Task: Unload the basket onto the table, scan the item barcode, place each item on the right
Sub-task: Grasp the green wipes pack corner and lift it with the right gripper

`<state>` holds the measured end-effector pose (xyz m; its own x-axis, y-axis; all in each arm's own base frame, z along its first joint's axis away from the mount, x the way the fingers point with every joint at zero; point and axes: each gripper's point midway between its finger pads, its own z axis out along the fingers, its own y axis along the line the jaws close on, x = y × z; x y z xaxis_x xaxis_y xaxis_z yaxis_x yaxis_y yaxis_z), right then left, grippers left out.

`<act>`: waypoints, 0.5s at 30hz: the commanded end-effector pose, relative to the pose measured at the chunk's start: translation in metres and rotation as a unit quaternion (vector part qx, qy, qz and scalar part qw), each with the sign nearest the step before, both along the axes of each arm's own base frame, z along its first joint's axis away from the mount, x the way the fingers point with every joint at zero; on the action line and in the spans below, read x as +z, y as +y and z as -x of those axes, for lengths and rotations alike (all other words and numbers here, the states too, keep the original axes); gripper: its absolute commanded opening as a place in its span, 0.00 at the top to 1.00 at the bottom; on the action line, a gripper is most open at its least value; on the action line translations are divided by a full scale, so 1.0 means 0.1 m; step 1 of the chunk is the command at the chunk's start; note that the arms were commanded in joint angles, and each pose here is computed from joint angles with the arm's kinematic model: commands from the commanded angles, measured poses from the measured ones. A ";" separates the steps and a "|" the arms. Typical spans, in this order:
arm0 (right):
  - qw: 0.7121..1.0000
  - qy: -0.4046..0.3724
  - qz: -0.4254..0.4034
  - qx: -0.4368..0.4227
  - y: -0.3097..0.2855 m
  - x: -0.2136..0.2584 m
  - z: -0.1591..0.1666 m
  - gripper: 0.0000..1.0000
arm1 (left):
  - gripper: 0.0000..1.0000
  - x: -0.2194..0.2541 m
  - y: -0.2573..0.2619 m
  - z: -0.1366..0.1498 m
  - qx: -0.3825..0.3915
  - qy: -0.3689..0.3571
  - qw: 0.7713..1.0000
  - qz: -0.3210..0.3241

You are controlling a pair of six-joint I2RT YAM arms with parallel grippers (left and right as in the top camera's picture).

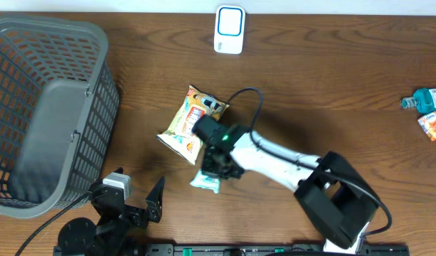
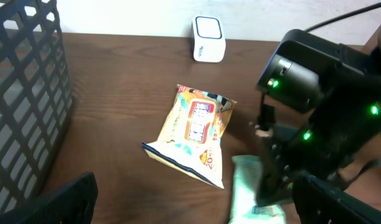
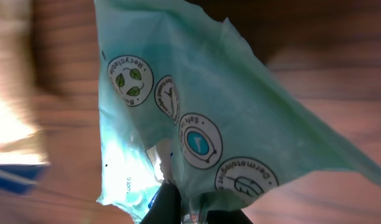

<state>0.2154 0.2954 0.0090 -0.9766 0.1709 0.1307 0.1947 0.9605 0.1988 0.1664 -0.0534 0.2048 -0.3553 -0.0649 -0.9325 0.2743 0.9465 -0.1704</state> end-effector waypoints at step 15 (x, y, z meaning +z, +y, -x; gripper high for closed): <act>0.883 0.264 -0.364 -0.132 -0.38 1.11 -0.40 0.99 | 0.02 0.03 -0.02 0.01 -0.004 -0.006 1.000 0.002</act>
<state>0.2449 0.2487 0.0808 -0.7331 0.1580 0.6615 0.5733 0.6669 0.4760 0.1665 -0.0533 0.2049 -0.3549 -0.0649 -0.9326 0.2740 0.9466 -0.1701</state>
